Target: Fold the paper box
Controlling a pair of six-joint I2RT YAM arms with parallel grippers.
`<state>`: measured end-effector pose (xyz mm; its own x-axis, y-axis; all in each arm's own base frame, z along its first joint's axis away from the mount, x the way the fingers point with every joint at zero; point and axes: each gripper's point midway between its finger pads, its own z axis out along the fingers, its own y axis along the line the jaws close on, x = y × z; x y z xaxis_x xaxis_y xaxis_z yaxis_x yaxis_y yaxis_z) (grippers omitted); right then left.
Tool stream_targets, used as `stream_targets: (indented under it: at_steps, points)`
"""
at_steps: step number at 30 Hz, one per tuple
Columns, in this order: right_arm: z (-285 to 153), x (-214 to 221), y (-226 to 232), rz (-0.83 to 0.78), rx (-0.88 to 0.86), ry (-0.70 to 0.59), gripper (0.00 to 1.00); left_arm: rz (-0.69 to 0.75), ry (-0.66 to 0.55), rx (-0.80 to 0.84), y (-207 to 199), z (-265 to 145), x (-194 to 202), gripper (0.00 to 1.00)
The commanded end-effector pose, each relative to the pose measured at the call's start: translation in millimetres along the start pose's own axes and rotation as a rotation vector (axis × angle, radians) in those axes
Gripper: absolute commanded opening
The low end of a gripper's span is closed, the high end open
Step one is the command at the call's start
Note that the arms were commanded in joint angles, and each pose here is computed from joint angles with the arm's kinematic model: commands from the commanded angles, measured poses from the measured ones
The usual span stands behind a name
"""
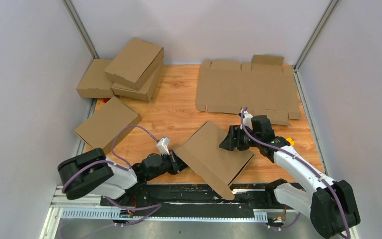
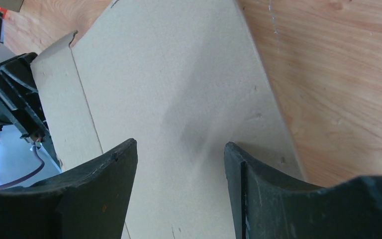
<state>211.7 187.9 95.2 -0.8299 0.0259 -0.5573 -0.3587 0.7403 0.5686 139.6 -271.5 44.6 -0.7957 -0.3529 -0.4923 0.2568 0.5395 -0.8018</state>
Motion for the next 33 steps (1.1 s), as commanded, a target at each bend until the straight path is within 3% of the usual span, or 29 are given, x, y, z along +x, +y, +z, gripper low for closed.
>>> stream_targets:
  at_steps: [1, 4, 7, 11, 18, 24, 28, 33]
  points:
    - [1, 23, 4, 0.049, -0.028, 0.063, 0.64, -0.033, -0.072, 0.156, -43, 16, -20, 0.00]
    - [-1, 21, 5, 0.043, -0.027, 0.063, 0.64, -0.071, 0.013, 0.219, -56, 40, -7, 0.00]
    - [-8, 16, 4, 0.027, 0.006, 0.051, 0.64, -0.187, -0.004, 0.280, -58, 49, -10, 0.00]
    - [-15, 9, 2, 0.018, 0.045, 0.016, 0.66, -0.173, 0.004, 0.283, -55, 57, -12, 0.00]
    - [-40, -42, 4, -0.011, 0.154, -0.171, 0.79, -0.182, -0.013, 0.306, -59, 58, -29, 0.00]
    - [-64, -76, -29, 0.063, 0.342, -0.323, 0.93, -0.193, 0.019, 0.298, -53, 65, -23, 0.00]
    - [-59, -68, -62, 0.172, 0.445, -0.346, 0.81, -0.204, 0.045, 0.293, -49, 71, -18, 0.00]
    - [-42, -51, -84, 0.217, 0.444, -0.332, 0.72, -0.211, 0.054, 0.257, -38, 72, -12, 0.00]
